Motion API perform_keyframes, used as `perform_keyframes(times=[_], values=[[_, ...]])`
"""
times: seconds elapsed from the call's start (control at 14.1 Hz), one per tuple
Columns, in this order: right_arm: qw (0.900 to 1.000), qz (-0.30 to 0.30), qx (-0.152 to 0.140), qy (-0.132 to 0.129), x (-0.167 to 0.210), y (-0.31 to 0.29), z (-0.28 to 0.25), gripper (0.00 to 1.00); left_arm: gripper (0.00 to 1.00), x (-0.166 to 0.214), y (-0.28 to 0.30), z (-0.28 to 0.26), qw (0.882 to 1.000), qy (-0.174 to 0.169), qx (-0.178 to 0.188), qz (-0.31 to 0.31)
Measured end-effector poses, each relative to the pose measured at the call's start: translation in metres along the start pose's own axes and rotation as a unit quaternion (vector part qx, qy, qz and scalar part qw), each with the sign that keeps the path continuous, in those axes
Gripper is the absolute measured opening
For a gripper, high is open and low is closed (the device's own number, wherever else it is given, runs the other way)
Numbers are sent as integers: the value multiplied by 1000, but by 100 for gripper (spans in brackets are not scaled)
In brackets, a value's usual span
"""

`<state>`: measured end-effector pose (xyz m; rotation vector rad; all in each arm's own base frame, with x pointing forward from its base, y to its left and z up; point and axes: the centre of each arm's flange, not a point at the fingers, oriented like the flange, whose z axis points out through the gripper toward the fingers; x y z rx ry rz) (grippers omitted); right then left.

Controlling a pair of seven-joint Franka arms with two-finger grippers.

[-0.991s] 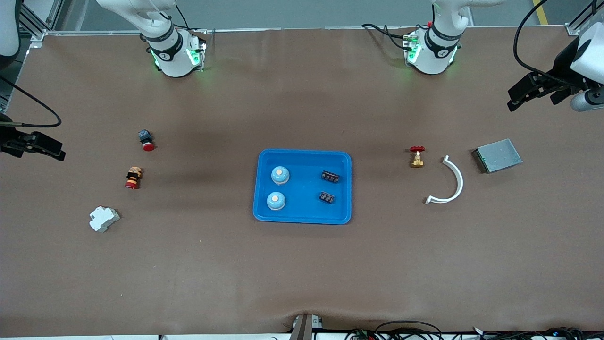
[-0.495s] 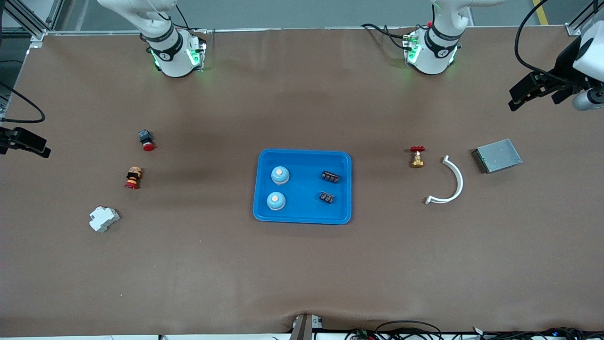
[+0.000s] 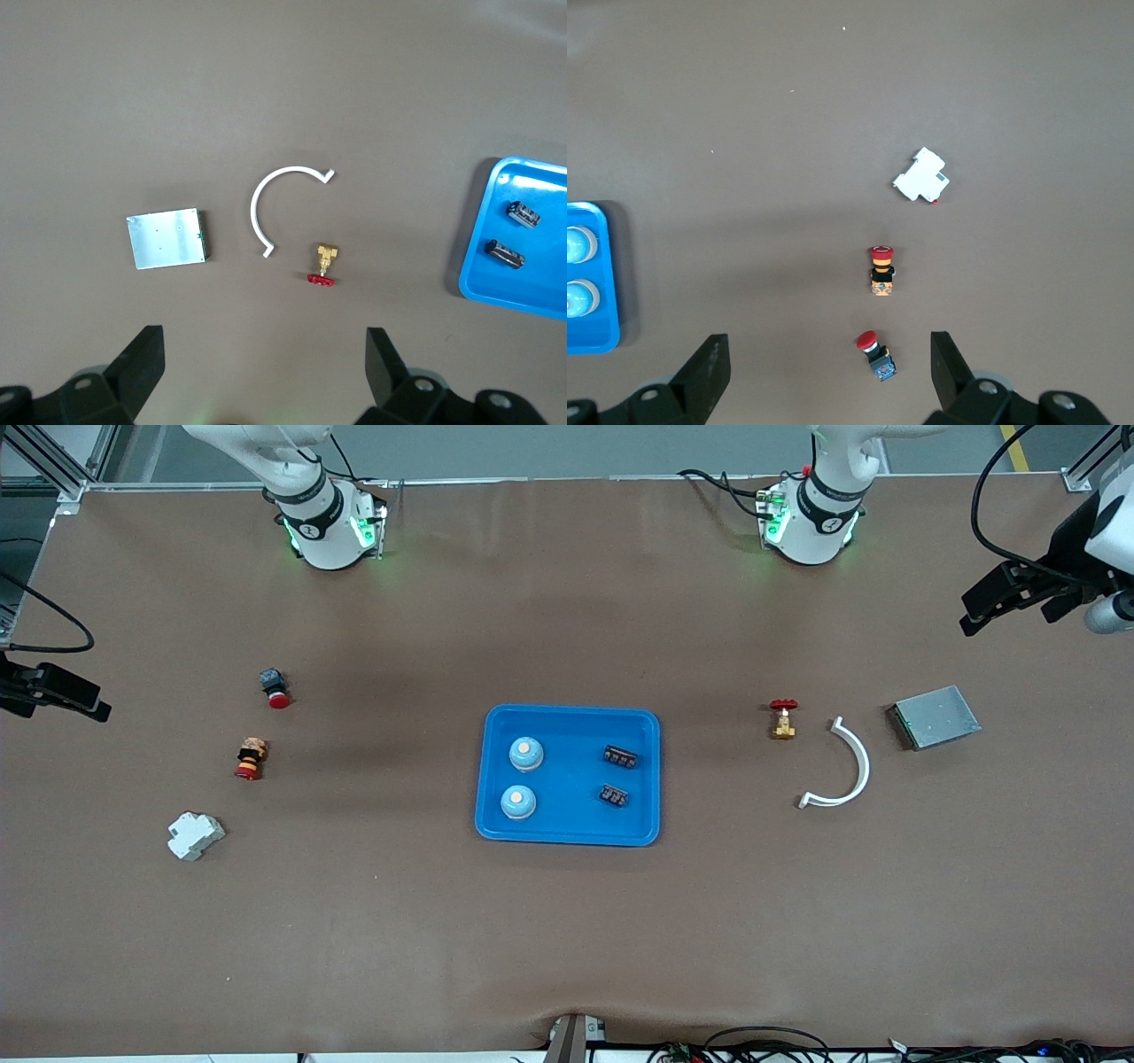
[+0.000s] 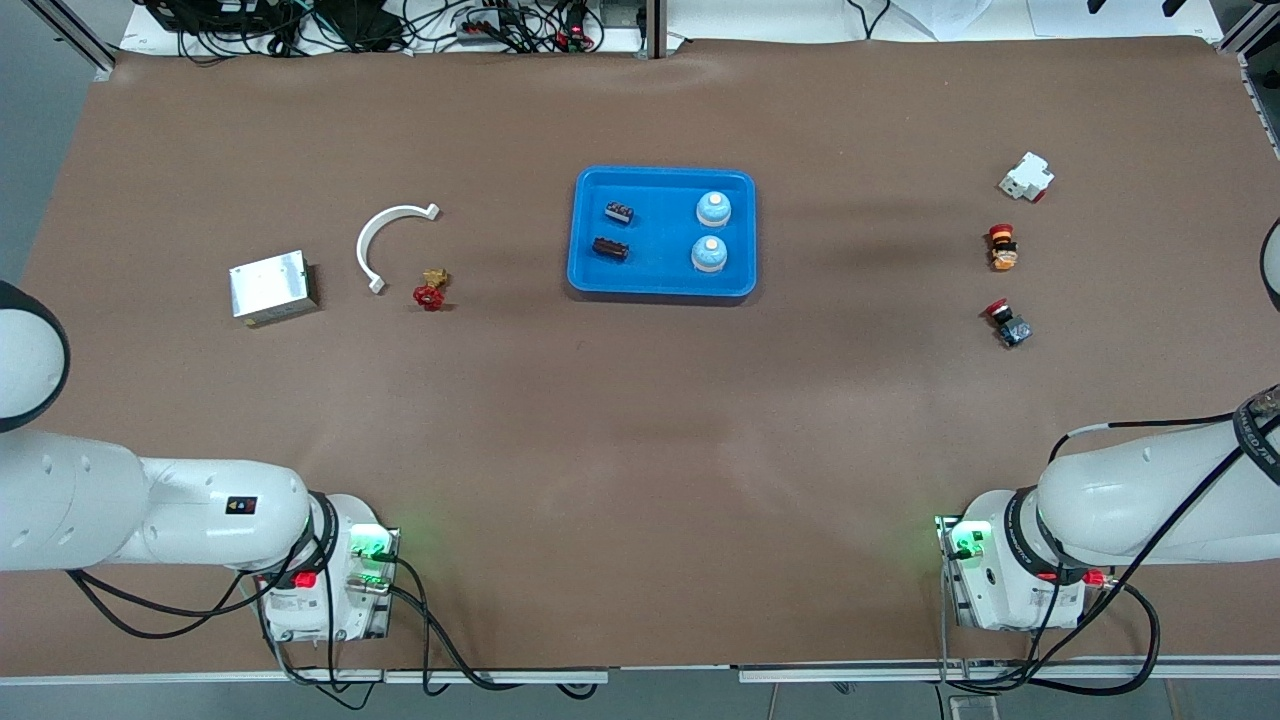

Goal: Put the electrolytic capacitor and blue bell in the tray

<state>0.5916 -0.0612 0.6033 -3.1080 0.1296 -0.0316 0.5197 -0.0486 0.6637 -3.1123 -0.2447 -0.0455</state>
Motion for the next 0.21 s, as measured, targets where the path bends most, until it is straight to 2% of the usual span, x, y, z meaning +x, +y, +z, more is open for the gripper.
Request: perform_keyframes(times=[0.21], values=[[1000, 0, 1, 0, 0, 0, 0, 100, 100, 0, -3, -1, 1000, -3, 1, -2]])
